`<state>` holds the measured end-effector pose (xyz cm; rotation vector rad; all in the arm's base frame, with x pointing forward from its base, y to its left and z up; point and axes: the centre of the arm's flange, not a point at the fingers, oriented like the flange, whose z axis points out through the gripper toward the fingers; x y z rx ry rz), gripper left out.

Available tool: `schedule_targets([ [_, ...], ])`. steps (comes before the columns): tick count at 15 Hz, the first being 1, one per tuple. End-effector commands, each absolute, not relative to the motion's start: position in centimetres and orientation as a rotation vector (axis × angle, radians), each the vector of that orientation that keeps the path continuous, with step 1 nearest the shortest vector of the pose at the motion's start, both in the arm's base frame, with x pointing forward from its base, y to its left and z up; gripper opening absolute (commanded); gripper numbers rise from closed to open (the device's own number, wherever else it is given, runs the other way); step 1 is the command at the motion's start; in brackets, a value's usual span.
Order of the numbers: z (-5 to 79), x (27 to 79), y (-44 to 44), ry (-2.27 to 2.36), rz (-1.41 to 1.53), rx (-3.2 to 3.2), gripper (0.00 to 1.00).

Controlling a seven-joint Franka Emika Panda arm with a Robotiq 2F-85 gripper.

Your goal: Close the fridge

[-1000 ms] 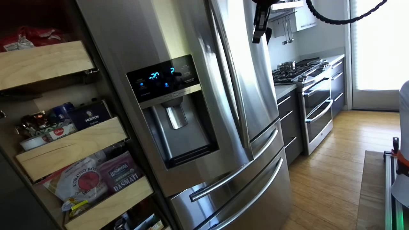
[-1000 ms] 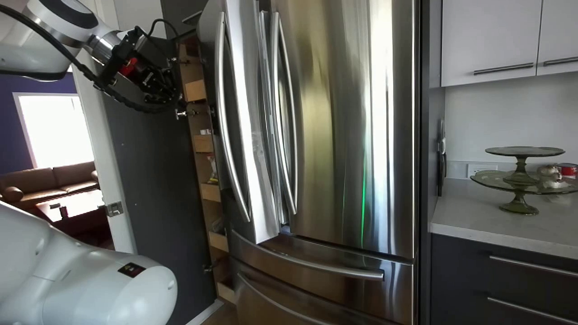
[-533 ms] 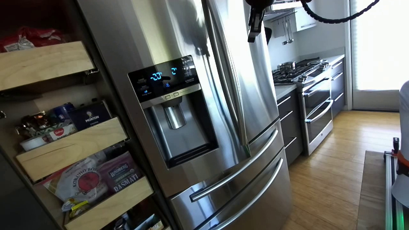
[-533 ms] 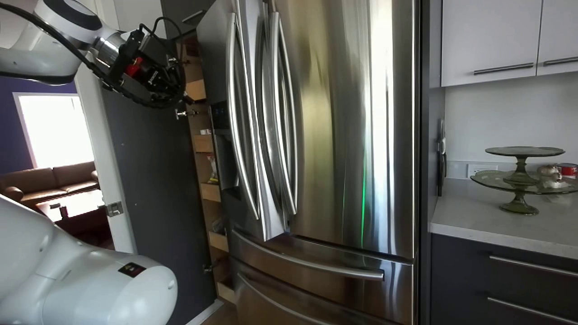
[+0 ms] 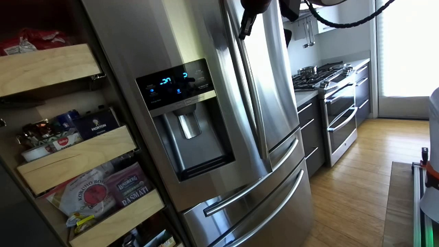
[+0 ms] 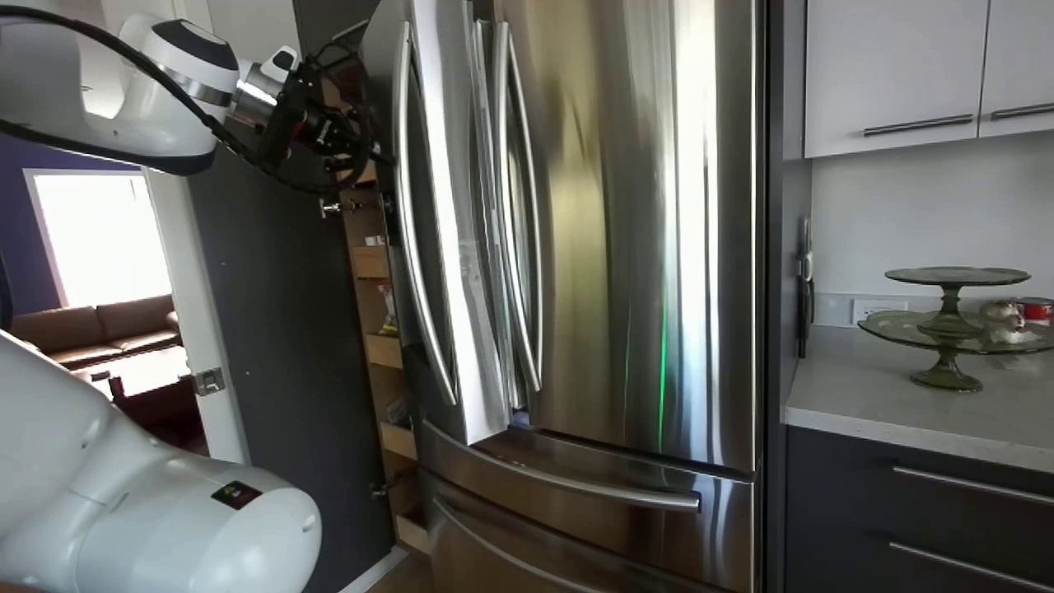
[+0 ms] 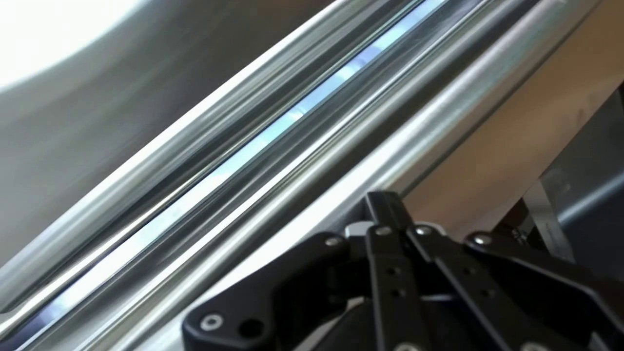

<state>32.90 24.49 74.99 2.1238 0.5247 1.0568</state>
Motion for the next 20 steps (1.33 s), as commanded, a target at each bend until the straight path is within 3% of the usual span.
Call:
schedule_targets([
  [1, 73.7, 34.8, 23.9, 0.501, 1.107, 2.063, 0.00],
  [13, 71.6, 36.2, 20.5, 0.473, 1.035, 2.006, 0.00],
  [20, 69.6, 37.0, 18.6, 0.540, 1.134, 1.925, 0.00],
])
